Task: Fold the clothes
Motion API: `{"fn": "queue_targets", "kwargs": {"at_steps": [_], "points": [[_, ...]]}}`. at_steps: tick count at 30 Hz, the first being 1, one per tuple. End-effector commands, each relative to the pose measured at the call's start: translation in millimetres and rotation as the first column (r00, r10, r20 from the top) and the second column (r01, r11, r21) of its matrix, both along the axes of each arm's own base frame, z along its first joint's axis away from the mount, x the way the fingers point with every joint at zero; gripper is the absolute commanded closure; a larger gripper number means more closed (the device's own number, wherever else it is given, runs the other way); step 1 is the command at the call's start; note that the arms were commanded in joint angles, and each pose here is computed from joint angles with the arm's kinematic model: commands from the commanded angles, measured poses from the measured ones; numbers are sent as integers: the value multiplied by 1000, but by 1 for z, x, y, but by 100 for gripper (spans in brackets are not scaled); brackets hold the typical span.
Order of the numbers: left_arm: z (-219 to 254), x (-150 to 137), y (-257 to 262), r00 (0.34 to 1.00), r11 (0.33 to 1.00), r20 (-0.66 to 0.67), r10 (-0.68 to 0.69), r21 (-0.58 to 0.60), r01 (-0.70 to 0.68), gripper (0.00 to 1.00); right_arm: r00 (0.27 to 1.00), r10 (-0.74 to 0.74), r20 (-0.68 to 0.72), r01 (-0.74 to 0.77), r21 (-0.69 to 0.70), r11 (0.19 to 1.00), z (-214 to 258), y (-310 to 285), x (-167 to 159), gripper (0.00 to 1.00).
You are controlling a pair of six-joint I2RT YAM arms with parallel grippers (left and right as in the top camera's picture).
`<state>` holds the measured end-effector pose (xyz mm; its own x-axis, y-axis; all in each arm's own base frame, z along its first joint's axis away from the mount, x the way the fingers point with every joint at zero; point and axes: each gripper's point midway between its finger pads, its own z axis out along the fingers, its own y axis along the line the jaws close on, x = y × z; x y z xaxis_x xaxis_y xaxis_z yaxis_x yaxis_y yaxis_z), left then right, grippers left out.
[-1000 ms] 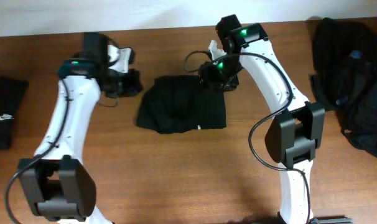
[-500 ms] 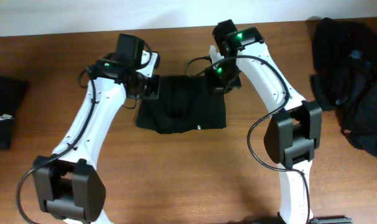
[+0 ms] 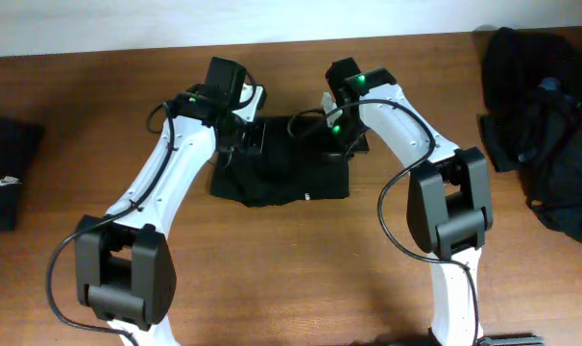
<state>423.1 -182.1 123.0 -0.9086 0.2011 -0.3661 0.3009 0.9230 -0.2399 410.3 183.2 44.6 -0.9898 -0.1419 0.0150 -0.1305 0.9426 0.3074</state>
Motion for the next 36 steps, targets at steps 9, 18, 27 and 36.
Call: {"fn": "queue_targets", "kwargs": {"at_steps": [9, 18, 27, 36], "points": [[-8, -11, -44, 996, 995, 25, -84, 48, 82, 99, 999, 31, 32, -32, 20, 999, -6, 6, -3, 96], [-3, -4, -42, 995, 995, 64, -72, 73, 67, 99, 1000, -4, 28, 5, -48, 999, -9, -20, 1, 96], [-18, -7, -48, 996, 993, 39, -85, 91, 82, 99, 999, 21, 46, -19, -57, 998, -11, -23, 4, 95], [-70, -16, -53, 992, 985, -70, -101, 132, 109, 99, 999, 21, 49, -18, -56, 998, -11, -23, 5, 95]]}}
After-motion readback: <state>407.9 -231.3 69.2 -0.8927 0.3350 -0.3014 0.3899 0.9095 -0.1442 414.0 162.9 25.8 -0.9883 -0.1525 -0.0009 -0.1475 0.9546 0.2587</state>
